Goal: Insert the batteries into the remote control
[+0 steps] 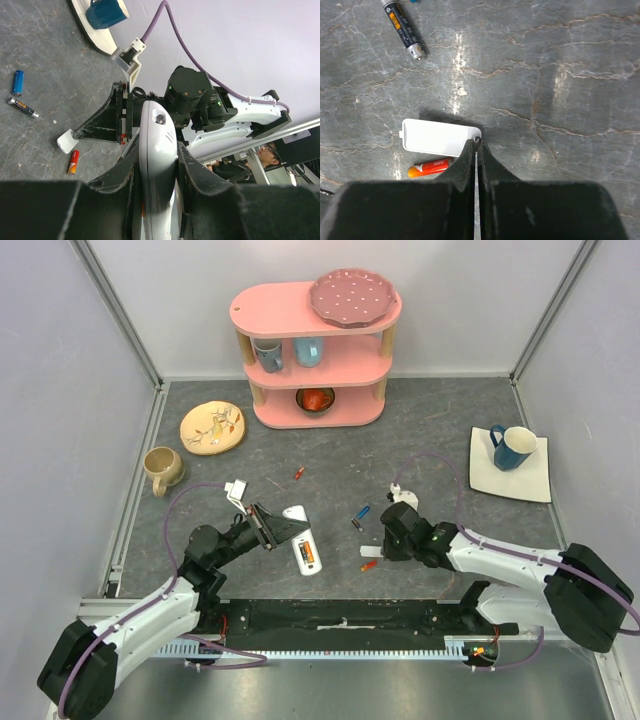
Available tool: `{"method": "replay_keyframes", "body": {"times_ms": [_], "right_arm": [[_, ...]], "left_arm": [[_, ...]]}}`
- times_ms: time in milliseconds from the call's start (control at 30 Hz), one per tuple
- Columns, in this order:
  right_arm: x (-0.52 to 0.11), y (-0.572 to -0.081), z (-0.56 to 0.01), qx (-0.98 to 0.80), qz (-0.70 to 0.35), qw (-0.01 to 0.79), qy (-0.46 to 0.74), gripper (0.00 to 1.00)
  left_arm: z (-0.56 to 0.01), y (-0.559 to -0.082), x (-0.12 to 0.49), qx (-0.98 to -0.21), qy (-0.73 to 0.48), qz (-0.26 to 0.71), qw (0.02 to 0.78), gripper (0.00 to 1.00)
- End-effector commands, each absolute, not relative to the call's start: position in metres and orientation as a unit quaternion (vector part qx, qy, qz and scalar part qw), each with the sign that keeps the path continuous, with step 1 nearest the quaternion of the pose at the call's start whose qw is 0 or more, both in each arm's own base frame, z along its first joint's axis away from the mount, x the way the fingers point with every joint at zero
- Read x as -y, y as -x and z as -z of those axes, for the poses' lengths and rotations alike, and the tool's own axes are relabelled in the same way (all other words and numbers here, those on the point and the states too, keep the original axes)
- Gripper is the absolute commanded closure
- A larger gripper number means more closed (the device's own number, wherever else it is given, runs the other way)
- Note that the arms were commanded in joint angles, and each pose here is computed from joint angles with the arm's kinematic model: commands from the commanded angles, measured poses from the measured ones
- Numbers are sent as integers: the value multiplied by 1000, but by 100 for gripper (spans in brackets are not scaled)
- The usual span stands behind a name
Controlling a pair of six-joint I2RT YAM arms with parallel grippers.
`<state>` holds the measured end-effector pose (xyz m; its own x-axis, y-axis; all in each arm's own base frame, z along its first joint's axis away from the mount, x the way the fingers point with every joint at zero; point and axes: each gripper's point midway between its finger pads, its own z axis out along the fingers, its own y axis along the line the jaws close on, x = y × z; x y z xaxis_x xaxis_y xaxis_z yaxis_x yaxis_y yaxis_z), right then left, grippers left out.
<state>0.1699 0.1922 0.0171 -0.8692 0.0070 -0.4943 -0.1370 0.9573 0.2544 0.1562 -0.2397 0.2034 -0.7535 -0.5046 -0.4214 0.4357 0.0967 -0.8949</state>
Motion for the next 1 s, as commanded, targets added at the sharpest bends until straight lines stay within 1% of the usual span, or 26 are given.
{"method": "replay_keyframes", "body": {"times_ms": [0,67,200,267,367,467,567,667,767,800,833,967], "right_arm": [[-187,-178,-27,-948,-146,282,-20,100],[-184,-183,-37,-940,-150,303,-40,100],[-170,-194,-50,-921,-146,340,-122,100],[-162,-200,-55,-901,-153,359,-192,100],[-153,-207,-58,-869,-164,370,-283,100],[-146,-209,-53,-844,-156,358,-368,100],[-137,-212,-50,-820,-132,357,-427,100],[-129,-217,-51,-802,-108,364,-462,100],[-124,-223,-51,-803,-62,378,-457,100],[-124,-224,-55,-803,-48,375,-460,98],[-122,-223,-47,-810,-22,369,-455,96],[-127,-220,-36,-819,-3,348,-456,86]], "left_arm": [[-196,-149,237,-646,16,675,355,98],[-197,-149,237,-645,14,676,356,98],[-196,-149,237,-646,15,675,354,98],[-197,-149,237,-646,15,676,355,98],[-197,-149,237,-645,15,676,355,98],[-198,-149,236,-644,16,678,355,98],[-200,-148,236,-641,16,680,356,98],[-200,-147,236,-641,17,680,355,98],[-201,-148,235,-641,17,679,358,98],[-201,-147,235,-641,16,679,359,98],[-200,-147,235,-642,16,678,358,98],[-200,-148,234,-643,19,676,359,98]]}}
